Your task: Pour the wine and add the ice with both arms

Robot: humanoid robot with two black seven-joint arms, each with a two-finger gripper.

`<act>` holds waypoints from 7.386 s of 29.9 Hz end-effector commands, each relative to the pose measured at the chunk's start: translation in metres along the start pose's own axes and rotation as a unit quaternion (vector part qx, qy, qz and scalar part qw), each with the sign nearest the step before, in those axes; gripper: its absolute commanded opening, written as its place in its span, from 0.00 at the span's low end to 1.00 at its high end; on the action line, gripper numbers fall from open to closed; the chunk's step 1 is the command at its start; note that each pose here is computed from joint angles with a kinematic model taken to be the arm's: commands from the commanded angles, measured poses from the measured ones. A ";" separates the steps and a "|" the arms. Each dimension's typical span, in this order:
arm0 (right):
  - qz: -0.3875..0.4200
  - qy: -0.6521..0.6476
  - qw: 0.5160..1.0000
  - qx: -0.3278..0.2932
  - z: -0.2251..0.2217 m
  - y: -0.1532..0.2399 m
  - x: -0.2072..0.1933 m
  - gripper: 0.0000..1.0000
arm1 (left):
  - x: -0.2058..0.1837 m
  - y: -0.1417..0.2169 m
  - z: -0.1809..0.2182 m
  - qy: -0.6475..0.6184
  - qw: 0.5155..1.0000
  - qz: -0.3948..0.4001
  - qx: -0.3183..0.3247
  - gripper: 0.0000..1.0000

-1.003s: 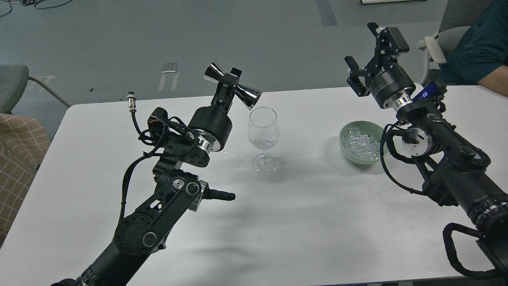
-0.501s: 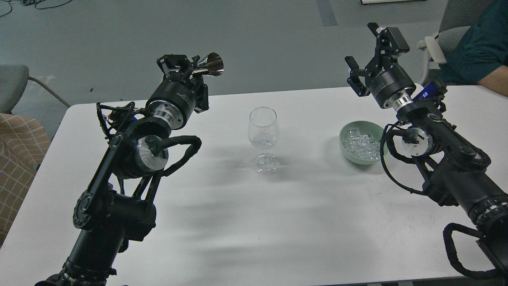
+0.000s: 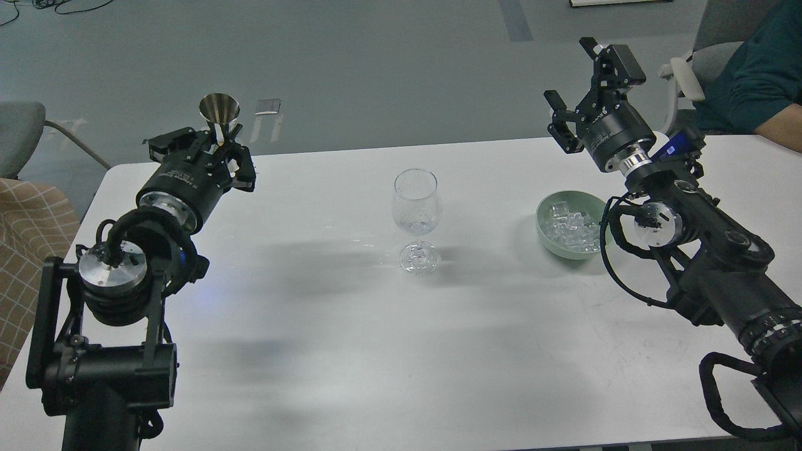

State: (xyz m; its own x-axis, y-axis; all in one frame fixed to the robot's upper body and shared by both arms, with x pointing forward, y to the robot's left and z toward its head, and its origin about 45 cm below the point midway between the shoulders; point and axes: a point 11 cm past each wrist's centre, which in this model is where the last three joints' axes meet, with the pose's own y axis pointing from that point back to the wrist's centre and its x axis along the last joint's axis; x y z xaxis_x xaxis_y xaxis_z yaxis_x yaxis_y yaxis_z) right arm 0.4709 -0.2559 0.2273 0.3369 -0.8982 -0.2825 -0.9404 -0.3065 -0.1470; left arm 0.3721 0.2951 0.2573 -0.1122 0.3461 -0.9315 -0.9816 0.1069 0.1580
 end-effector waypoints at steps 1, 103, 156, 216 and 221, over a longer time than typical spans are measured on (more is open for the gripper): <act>-0.001 -0.001 1.000 0.000 0.000 -0.001 -0.001 1.00 | 0.021 0.009 -0.002 0.008 1.000 0.001 0.001 0.00; 0.005 0.001 1.000 -0.004 0.004 0.001 0.000 1.00 | 0.130 0.010 -0.004 0.049 0.994 0.093 -0.009 0.98; -0.136 0.437 0.885 -0.089 -0.064 0.056 0.029 1.00 | 0.009 0.037 0.175 -0.428 0.893 -0.045 -0.130 0.98; -0.291 0.705 0.607 -0.221 0.068 0.110 0.050 0.75 | -0.011 0.012 0.137 -0.406 0.902 -0.093 -0.115 0.98; -0.290 0.705 0.607 -0.225 0.069 0.112 0.052 0.72 | -0.011 0.012 0.137 -0.406 0.902 -0.093 -0.115 0.98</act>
State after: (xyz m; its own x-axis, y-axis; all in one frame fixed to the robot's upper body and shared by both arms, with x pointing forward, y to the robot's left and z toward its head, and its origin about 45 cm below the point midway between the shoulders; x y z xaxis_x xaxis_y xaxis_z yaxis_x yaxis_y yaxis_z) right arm 0.3872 -0.3139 0.1317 0.5395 0.1222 0.8331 -0.7061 -0.4734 0.5266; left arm 0.3826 0.4208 0.3144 0.1151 0.9206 -0.3733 -0.9884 0.0685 -0.1357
